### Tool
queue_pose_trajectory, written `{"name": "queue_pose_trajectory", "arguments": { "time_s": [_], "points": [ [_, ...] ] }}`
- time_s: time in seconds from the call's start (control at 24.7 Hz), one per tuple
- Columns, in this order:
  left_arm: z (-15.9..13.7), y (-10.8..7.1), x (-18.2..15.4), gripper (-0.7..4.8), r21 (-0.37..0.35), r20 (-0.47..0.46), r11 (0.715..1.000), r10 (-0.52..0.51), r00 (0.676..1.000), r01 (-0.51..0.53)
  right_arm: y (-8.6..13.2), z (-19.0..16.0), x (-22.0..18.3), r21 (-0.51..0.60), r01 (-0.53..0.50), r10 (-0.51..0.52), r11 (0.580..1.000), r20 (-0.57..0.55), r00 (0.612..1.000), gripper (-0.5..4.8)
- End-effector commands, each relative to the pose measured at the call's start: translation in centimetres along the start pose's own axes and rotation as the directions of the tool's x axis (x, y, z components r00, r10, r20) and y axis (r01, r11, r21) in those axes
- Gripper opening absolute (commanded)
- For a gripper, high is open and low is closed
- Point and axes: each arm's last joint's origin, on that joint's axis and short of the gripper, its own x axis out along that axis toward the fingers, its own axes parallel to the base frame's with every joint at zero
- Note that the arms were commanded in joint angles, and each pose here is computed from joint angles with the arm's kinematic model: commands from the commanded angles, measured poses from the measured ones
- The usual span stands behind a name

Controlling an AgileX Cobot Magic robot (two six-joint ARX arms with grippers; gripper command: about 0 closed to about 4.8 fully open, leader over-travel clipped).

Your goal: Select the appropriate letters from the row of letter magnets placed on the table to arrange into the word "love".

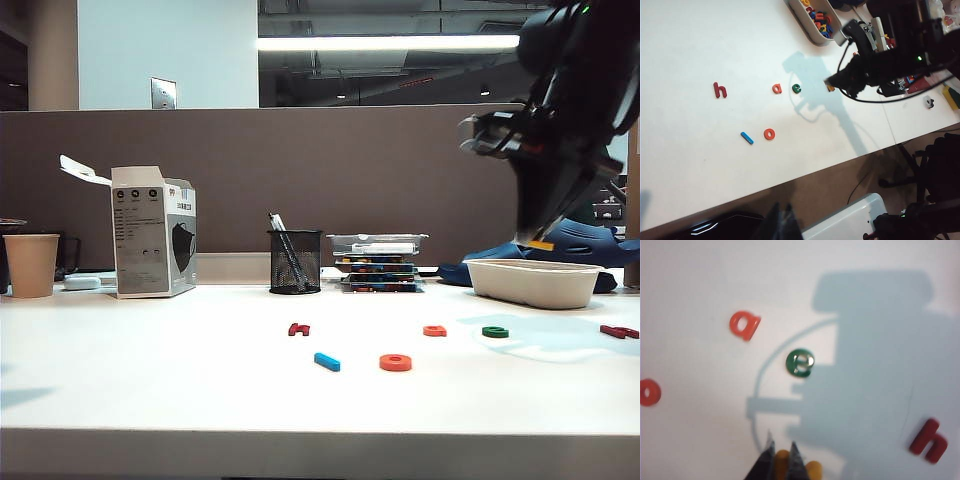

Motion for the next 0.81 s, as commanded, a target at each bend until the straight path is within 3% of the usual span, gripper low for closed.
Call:
{"name": "queue_pose_trajectory", "arguments": {
  "time_s": [0.04,0.24,0.41,0.57,0.81],
  "points": [
    [0.0,-0.1,-0.2,-0.05,0.008,0.009,1.0,-0.006,1.0,0.006,0.6,-1.7,-0.4,0.051,0.001,-0.003,0.999,0.041,0.999,-0.09],
    [0.0,-0.1,-0.2,-0.05,0.008,0.009,1.0,-0.006,1.0,0.006,2.3,-5.0,0.3,0.117,-0.008,-0.004,0.993,0.106,0.994,-0.09],
    [0.0,-0.1,-0.2,-0.05,0.008,0.009,1.0,-0.006,1.0,0.006,4.2,-5.6,1.7,0.108,-0.03,0.017,0.994,0.12,0.993,-0.09],
    [0.0,-0.1,-0.2,-0.05,0.007,0.009,1.0,-0.006,1.0,0.006,6.7,-5.7,4.1,0.106,0.012,-0.027,0.994,0.138,0.99,-0.09],
    [0.0,-0.1,-0.2,-0.05,0.008,0.009,1.0,-0.006,1.0,0.006,6.9,-5.5,6.6,0.137,0.017,-0.032,0.99,0.108,0.994,-0.08]
  ]
}}
